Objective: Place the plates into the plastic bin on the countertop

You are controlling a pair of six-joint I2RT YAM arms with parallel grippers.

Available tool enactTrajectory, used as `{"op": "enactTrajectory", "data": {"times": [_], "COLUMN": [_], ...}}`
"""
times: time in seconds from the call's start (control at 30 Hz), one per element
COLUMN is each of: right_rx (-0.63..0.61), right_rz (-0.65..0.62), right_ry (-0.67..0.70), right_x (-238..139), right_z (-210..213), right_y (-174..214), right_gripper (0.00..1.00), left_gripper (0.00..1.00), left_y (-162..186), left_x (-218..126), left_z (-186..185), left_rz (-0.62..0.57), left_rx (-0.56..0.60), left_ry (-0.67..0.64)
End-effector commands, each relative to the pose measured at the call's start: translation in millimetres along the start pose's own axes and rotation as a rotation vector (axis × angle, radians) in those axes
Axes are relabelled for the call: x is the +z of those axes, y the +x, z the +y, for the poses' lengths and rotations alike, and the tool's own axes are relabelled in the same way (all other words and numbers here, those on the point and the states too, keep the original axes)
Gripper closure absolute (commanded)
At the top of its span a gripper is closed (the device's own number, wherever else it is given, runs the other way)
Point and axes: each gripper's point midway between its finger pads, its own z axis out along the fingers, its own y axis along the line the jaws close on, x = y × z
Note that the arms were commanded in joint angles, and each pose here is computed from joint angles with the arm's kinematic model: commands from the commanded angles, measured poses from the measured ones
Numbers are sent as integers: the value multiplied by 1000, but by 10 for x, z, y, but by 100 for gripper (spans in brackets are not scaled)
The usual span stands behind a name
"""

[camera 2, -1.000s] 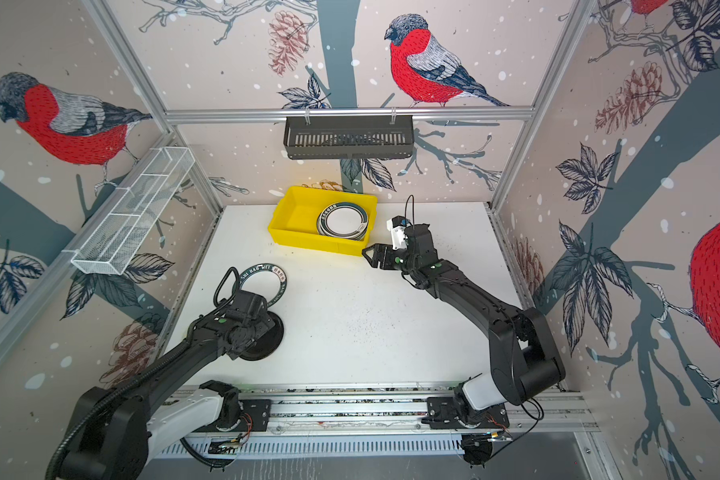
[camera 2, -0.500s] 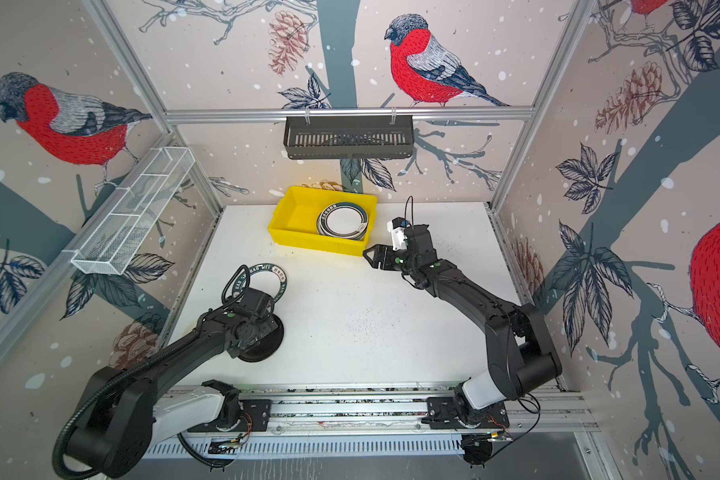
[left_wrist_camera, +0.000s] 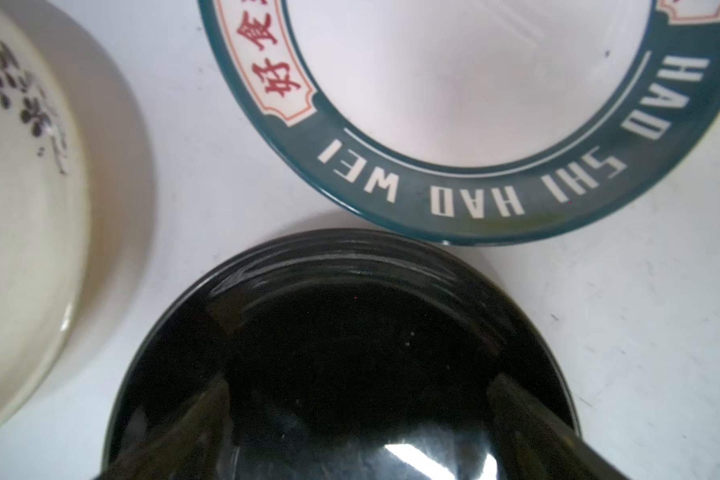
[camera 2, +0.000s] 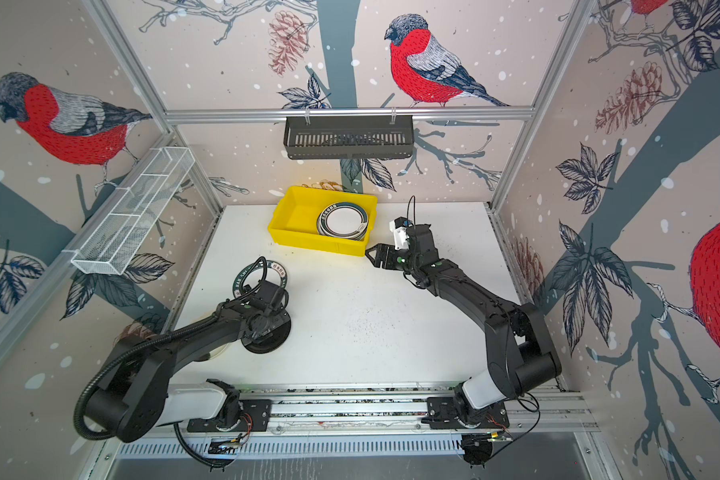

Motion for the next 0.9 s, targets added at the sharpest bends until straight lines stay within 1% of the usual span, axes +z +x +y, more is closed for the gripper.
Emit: {"op": "enactTrajectory", "data": {"times": [0.0, 0.2, 0.4, 0.5, 0.53, 0.57, 0.63, 0.73, 0.87], "right_rx": [17, 22, 25, 20, 20, 24, 27, 38, 17], "right_rz": [5, -4, -11, -18, -21, -22, -21, -20, -15], "right_ry": [5, 34, 66, 80, 83, 86, 87, 84, 31], "right_x": [-5, -64, -138, -180, -191, -196, -197, -190, -162], "right_z": [-18, -84, -137, -152, -154, -162, -165, -174, -80], "right_y": [5, -16, -24, -43, -50, -52, -50, -41, -23], "right_gripper": [22, 22, 22, 22, 22, 22, 22, 21, 20], "left_gripper": [3, 3, 3, 3, 3, 3, 4, 3, 4], "left_y": [153, 246, 281, 266, 274, 204, 146, 1, -174], "left_x": [33, 85, 76, 23, 4, -85, -177, -329, -516], "left_z": [-321, -804, -1308, -1539, -1564, -1688, -1728, -1692, -1539], "left_rz": [97, 128, 159, 170, 173, 160, 149, 97, 34], "left_rx": [26, 139, 214, 236, 239, 235, 231, 228, 220], "left_ry": [104, 145, 171, 230, 243, 283, 298, 295, 277]}}
